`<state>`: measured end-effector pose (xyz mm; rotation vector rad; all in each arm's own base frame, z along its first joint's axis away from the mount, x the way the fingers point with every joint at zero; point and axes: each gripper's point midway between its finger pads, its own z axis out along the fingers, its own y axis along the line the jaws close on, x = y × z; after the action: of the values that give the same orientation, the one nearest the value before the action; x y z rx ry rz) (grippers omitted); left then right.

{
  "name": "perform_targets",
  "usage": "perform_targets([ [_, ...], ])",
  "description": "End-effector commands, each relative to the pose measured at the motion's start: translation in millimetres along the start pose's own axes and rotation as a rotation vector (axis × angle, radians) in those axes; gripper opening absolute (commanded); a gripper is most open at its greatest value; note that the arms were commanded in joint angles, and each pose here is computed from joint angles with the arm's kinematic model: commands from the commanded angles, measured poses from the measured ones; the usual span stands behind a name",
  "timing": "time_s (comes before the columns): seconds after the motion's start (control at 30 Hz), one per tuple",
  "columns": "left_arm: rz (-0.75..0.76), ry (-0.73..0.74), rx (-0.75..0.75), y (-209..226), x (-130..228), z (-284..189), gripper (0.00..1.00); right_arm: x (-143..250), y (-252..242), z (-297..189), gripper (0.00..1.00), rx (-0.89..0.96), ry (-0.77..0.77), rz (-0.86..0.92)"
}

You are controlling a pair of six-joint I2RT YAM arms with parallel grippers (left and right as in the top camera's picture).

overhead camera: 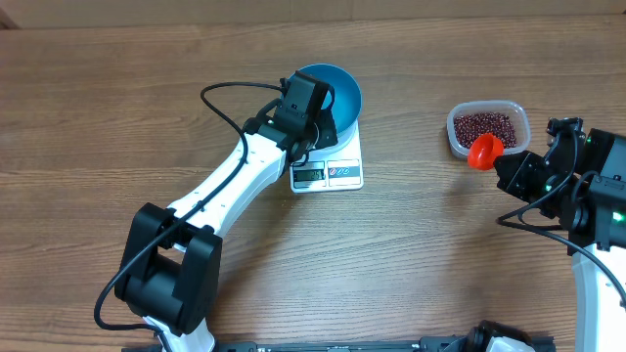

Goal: Scoop item into bowl and weigh 150g on scale

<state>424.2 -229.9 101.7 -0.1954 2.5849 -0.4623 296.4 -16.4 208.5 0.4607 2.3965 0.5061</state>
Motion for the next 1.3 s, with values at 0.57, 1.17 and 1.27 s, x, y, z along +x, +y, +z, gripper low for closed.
perform_targets([
  [0.57,0.045,0.042,0.055,-11.8,6.2,2.8,0.04,-7.8,3.5,-5.7,0.04,-0.008,-0.025,-0.008],
  [1.17,0.085,0.071,0.131,-27.0,12.2,1.3,0.04,-7.2,3.4,-5.8,0.04,-0.008,-0.023,-0.007],
  [1.27,0.093,0.08,0.147,-29.5,13.8,0.8,0.04,-7.2,3.4,-5.7,0.04,-0.008,-0.023,-0.007],
])
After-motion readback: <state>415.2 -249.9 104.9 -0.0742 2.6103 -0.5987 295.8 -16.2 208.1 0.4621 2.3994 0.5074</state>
